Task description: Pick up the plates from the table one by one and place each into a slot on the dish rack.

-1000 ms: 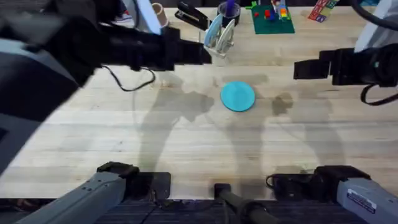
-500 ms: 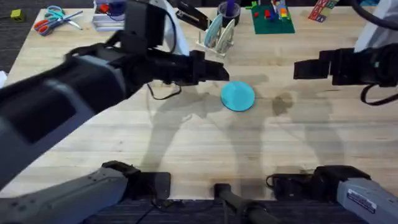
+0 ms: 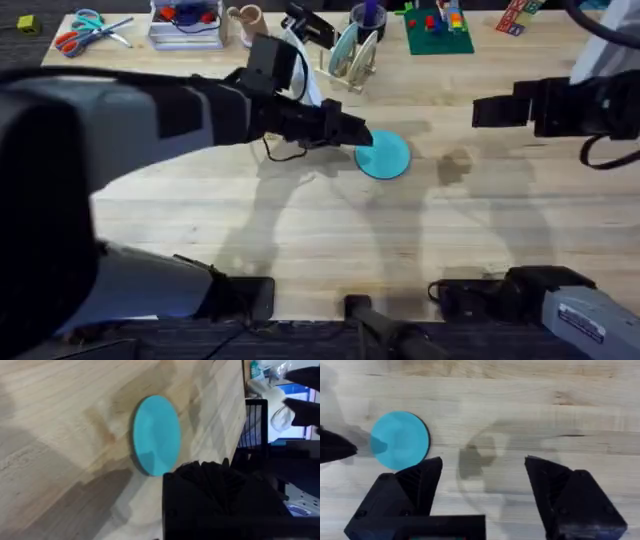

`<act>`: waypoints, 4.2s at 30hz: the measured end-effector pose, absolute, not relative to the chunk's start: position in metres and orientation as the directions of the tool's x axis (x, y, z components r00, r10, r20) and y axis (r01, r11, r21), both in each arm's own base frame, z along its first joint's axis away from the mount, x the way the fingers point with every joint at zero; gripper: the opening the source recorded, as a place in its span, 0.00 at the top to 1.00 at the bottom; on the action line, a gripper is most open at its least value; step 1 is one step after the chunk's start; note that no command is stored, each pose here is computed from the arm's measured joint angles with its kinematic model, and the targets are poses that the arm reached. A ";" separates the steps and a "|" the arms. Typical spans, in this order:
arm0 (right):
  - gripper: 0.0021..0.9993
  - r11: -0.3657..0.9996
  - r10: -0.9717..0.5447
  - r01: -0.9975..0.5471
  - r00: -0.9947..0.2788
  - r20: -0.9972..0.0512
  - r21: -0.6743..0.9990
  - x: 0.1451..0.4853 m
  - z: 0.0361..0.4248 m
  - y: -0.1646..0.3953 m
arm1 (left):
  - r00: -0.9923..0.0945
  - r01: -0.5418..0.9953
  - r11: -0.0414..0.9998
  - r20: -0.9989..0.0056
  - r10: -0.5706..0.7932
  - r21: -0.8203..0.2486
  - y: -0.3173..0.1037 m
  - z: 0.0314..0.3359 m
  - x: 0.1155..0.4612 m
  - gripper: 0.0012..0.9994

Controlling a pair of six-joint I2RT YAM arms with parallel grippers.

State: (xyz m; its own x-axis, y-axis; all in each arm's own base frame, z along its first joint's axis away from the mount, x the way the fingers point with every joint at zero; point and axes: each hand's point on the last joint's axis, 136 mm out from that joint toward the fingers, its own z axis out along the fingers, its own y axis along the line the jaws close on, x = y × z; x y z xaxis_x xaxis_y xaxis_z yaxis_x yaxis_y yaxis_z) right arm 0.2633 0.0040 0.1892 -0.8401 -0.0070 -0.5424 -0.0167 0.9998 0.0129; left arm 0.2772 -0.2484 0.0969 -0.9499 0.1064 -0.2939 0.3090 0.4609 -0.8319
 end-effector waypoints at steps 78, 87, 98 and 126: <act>0.00 0.822 0.002 -0.117 -0.978 -0.208 0.557 0.293 0.104 0.098 | -0.991 0.136 0.468 -0.115 0.075 -0.873 -0.266 0.034 0.286 0.96; 0.01 0.757 -0.008 -0.090 -0.992 -0.130 0.647 0.299 0.078 0.113 | -0.991 0.136 0.468 -0.115 0.075 -0.873 -0.266 0.035 0.287 0.96; 0.01 0.732 -0.067 -0.124 -0.992 -0.110 0.670 0.296 0.065 0.131 | -0.991 0.136 0.468 -0.115 0.074 -0.873 -0.266 0.035 0.287 0.96; 0.97 0.728 -0.088 -0.158 -0.987 -0.137 0.668 0.299 0.068 0.137 | -0.992 0.123 0.470 -0.103 0.067 -0.874 -0.263 0.037 0.286 0.96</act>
State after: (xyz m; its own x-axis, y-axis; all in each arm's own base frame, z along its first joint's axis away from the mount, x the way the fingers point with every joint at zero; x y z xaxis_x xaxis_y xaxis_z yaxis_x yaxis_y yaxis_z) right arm 0.2992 0.1366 0.0680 -0.9867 -0.0884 -0.1367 -0.1577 0.7276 0.6676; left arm 0.2864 -0.2629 0.0372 -0.9924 0.0668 -0.1034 0.1227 0.4696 -0.8743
